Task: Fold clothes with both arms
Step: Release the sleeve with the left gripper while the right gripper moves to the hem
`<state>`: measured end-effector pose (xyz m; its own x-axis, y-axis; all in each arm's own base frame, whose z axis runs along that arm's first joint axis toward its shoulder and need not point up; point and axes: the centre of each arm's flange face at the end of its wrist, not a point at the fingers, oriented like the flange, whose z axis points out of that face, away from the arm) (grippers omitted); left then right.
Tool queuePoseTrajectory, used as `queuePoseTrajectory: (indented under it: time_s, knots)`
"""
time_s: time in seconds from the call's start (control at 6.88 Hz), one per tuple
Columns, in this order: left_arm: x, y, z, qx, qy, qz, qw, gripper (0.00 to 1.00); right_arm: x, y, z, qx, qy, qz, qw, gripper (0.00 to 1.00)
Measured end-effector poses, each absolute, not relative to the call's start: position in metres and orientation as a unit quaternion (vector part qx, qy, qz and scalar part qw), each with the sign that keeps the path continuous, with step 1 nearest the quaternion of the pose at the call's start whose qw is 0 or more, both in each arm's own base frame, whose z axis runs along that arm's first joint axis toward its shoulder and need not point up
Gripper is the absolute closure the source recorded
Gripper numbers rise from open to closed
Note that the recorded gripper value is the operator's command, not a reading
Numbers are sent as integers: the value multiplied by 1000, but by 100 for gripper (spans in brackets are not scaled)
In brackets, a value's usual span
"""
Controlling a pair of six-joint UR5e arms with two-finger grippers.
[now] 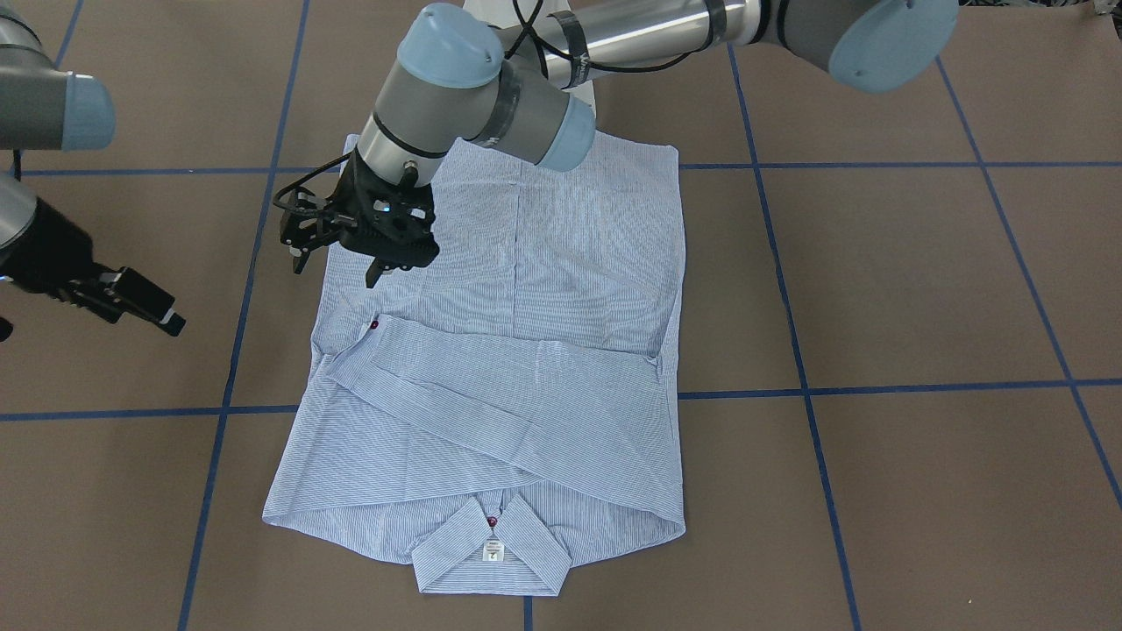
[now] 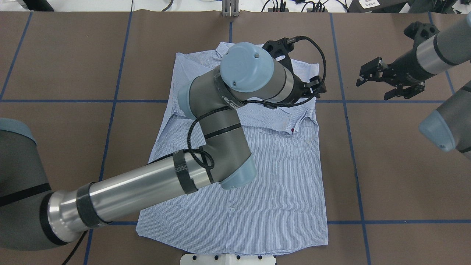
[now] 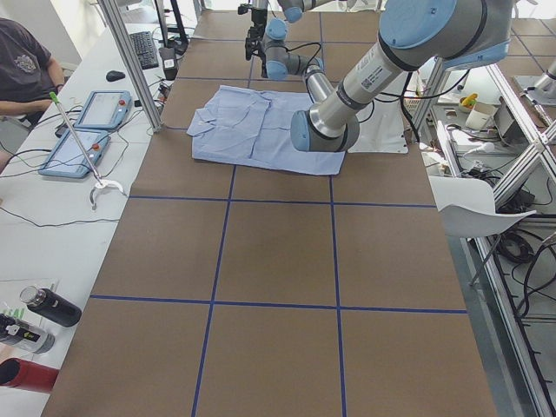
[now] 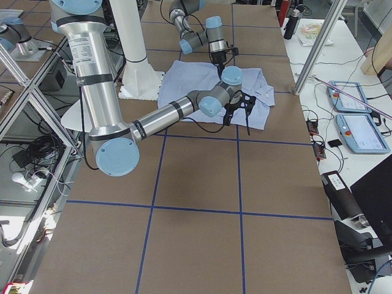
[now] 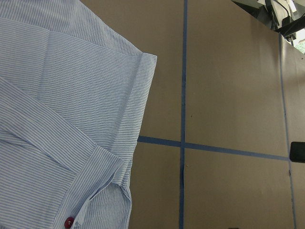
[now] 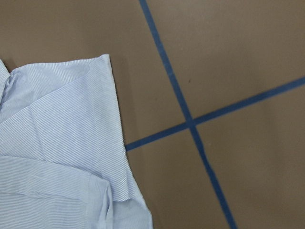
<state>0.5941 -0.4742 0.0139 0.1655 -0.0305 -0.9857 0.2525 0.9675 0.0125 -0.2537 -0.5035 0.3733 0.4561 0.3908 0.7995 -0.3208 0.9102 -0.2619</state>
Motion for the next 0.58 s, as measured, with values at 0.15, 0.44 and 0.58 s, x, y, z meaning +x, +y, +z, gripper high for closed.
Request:
queuePoseTrajectory:
  time_s: [0.15, 0.44, 0.58]
  knots:
    - [545, -471, 44, 96, 635, -79, 763, 19, -293, -465, 345, -59, -476, 273, 834, 0]
    - [451, -469, 106, 132, 612, -37, 779, 19, -352, -384, 316, -100, -471, 362, 798, 0]
    - [410, -468, 135, 148, 601, -20, 785, 19, -368, -342, 314, -102, -463, 371, 799, 0]
